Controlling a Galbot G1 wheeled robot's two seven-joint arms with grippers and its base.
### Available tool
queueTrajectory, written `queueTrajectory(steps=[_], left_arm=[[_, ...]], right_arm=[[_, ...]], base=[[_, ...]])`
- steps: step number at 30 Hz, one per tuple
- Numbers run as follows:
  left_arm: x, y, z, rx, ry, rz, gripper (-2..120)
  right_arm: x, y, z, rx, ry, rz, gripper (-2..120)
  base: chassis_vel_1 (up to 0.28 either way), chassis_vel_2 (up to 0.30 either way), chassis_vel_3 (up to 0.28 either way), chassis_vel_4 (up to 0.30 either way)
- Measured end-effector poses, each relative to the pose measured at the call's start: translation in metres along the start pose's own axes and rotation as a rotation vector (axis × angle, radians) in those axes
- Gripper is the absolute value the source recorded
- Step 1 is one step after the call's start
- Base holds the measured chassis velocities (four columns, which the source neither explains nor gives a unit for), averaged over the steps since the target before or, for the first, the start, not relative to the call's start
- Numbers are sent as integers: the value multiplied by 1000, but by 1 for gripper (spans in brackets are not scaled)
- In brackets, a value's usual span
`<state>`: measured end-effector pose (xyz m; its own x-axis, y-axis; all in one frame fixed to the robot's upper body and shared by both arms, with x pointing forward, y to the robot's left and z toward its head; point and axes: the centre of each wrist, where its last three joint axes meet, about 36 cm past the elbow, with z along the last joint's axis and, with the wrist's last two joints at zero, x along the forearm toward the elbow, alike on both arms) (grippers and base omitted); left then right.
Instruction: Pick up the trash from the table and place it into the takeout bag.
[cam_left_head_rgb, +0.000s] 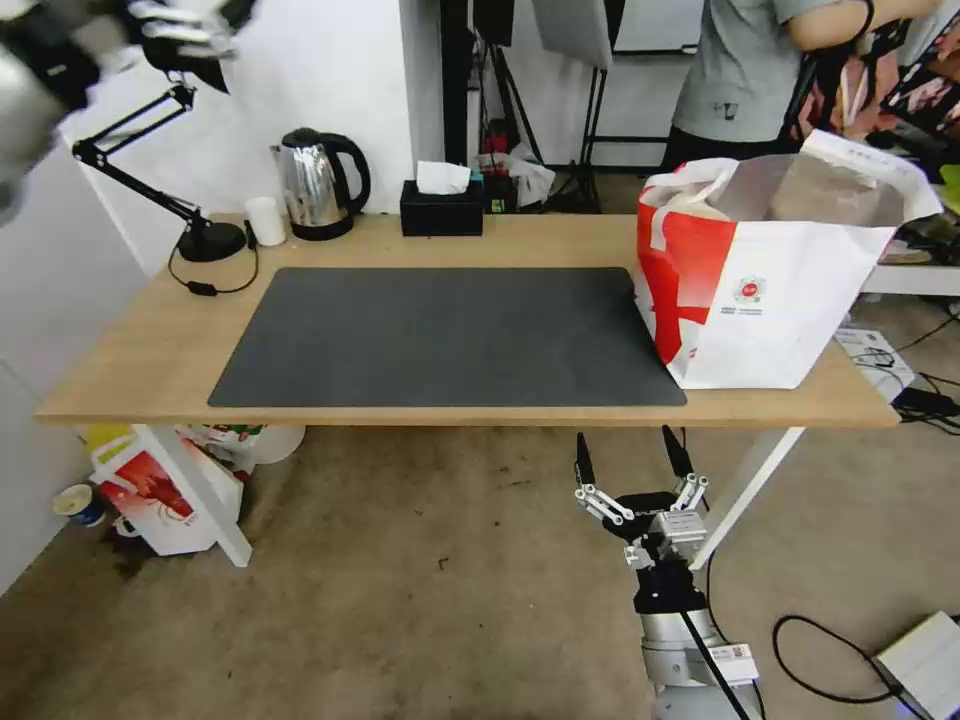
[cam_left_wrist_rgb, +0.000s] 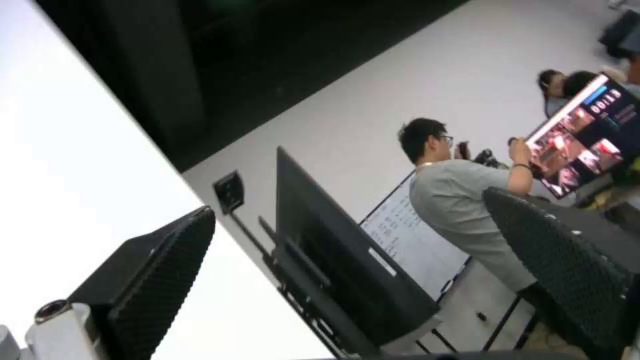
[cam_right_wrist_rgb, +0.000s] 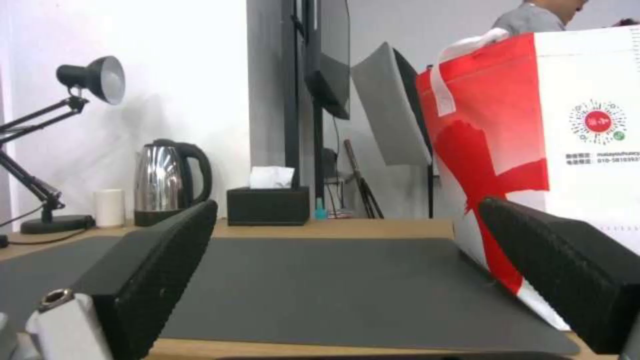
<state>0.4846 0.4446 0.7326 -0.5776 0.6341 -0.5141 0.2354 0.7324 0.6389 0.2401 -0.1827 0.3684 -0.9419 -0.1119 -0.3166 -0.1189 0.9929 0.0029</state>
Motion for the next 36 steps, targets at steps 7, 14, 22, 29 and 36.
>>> queueTrajectory(steps=[7, 14, 22, 29, 36], left_arm=[[74, -44, 11, 79, 42, -139, 100], [153, -113, 21, 143, 81, -364, 100], [215, -229, 34, 241, 167, -593, 100], [230, -277, 25, 283, 203, -650, 100], [230, -312, -2, 328, 191, -629, 100]], right_arm=[[0, 0, 0, 0, 0, 0, 100], [0, 0, 0, 0, 0, 0, 100], [0, 0, 0, 0, 0, 0, 100], [0, 0, 0, 0, 0, 0, 100], [0, 0, 0, 0, 0, 0, 100]], base=[[0, 0, 0, 0], [0, 0, 0, 0], [0, 0, 0, 0], [0, 0, 0, 0], [0, 0, 0, 0]])
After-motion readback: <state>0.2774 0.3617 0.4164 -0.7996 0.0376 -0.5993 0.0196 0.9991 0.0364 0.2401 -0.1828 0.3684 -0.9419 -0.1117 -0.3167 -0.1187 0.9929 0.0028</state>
